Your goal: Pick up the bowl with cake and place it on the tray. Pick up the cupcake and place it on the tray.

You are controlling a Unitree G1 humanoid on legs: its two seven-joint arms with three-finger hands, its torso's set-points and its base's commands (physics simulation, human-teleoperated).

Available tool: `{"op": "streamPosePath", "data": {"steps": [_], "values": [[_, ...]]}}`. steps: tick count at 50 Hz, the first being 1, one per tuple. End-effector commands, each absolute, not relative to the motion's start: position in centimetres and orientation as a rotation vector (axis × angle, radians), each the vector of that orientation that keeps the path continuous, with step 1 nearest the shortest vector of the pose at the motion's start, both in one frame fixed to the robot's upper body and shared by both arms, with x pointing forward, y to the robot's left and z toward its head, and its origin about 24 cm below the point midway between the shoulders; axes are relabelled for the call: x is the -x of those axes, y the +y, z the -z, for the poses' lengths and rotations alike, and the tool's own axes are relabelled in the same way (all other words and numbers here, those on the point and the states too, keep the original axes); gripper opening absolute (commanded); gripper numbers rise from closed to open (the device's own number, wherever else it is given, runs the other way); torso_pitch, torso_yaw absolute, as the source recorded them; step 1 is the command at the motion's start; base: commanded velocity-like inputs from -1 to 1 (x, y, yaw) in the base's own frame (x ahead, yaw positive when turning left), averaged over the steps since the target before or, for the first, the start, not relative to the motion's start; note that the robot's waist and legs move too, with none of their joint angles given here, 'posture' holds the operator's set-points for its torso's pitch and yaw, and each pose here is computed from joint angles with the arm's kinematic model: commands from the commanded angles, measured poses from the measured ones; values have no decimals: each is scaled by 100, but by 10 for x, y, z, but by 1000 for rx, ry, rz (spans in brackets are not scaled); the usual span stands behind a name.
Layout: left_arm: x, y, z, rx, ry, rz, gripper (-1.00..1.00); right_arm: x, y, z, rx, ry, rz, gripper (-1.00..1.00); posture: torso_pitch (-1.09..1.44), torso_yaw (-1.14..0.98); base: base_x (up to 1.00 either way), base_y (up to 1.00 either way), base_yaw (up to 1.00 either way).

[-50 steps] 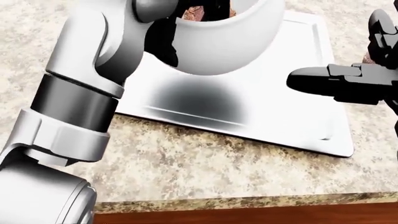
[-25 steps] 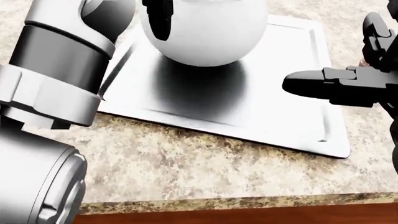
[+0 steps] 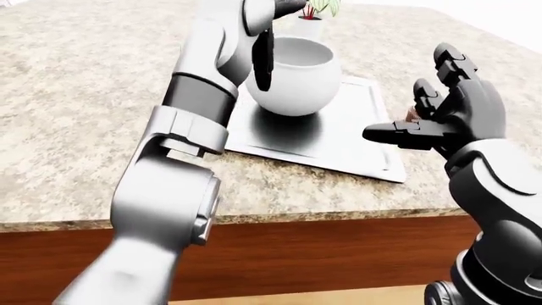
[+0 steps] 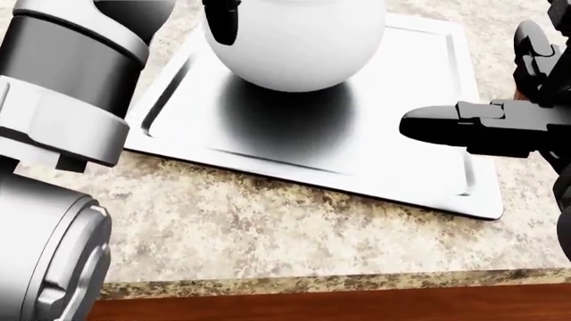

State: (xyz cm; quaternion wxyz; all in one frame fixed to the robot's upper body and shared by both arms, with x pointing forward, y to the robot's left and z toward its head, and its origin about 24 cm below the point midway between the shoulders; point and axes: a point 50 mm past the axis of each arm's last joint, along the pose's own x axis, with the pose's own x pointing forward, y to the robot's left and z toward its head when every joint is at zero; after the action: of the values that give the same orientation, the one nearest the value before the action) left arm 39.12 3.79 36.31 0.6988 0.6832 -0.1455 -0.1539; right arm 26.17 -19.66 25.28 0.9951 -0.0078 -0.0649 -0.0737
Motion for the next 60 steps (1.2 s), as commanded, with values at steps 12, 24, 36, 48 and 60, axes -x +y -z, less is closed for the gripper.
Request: {"op": "streamPosePath", "data": {"steps": [12,24,36,48,60], "values": [[-366,50,-454,-854,-556,72,100,-258,-198,-265,25,-203,157,100,0,0,0,0,0],[-333,80,-498,-525,-610,50,100,-257,-201,-267,24,-203,162,100,0,0,0,0,0],[-286,122,-490,-302,-527,69,100,-257,-200,-275,28,-202,148,100,0,0,0,0,0],[-281,163,-461,-234,-493,5,100,-257,-201,-277,33,-202,154,100,0,0,0,0,0],[-270,190,-536,-226,-575,-74,100,-257,-201,-277,41,-204,153,100,0,0,0,0,0]]}}
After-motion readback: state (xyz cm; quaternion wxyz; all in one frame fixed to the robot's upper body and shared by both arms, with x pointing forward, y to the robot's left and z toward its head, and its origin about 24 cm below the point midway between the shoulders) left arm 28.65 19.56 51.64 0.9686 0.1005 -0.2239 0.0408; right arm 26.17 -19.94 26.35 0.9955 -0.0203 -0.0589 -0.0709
